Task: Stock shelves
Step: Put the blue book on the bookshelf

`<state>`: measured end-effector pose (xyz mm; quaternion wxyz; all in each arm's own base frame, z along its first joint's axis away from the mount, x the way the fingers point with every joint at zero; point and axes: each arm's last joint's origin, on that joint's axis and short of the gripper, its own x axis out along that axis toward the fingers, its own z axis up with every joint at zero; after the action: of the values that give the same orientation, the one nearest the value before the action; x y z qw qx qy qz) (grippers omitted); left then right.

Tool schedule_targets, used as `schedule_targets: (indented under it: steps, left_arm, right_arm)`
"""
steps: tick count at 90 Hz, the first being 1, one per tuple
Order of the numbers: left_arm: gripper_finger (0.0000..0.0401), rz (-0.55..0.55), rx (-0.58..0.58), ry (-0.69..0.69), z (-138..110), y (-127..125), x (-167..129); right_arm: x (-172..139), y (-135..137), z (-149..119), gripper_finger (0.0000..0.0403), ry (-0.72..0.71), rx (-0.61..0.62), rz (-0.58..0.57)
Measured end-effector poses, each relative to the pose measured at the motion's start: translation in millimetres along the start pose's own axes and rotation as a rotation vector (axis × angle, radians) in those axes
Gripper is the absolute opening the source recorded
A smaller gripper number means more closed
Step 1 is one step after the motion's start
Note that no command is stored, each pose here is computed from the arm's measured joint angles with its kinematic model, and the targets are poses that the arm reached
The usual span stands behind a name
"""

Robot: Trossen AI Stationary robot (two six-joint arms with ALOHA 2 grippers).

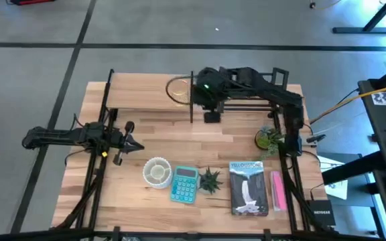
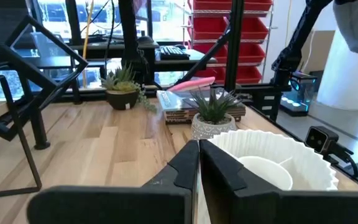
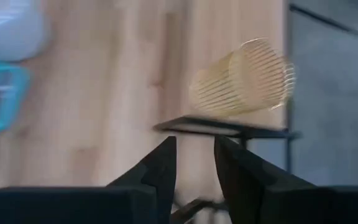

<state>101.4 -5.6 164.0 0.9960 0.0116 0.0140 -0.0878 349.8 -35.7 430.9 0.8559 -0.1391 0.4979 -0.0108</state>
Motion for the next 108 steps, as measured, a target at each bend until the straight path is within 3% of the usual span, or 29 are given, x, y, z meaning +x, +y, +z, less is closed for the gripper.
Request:
schedule_targets:
  steps: [11, 29, 44, 60, 75, 89, 97, 108]
  left_arm:
    - [0.0000, 0.000, 0.000, 0.000, 0.0, 0.0, 0.0]
    - [0.0000, 0.000, 0.000, 0.000, 0.0, 0.0, 0.0]
    - [0.0000, 0.000, 0.000, 0.000, 0.0, 0.0, 0.0]
    - [0.0000, 0.000, 0.000, 0.000, 0.0, 0.0, 0.0]
    - [0.0000, 0.000, 0.000, 0.000, 0.0, 0.0, 0.0]
    - [0.0000, 0.000, 0.000, 0.000, 0.0, 0.0, 0.0]
    - [0.0000, 0.000, 0.000, 0.000, 0.0, 0.0, 0.0]
    - [0.0000, 0.000, 0.000, 0.000, 0.0, 0.0, 0.0]
  right_arm:
    - [-6.4, 44.9, -0.7, 0.0095, 0.066, -0.015, 0.099]
    - [-11.2, 140.8, -1.1, 0.0095, 0.121, -0.046, 0.106]
    - [-13.9, 218.4, -20.5, 0.0095, 0.153, 0.018, 0.019]
    - [-4.0, 285.5, -61.0, 0.0095, 0.173, 0.210, -0.118]
    - [17.3, 330.5, -90.3, 0.0104, 0.183, 0.497, -0.064]
    - [37.9, 362.8, -97.9, 0.0155, 0.048, 0.616, 0.073]
    - [52.0, 368.5, -101.0, 0.0191, 0.007, 0.667, 0.101]
    - [74.3, 363.4, -111.8, 0.0224, 0.055, 0.796, 0.026]
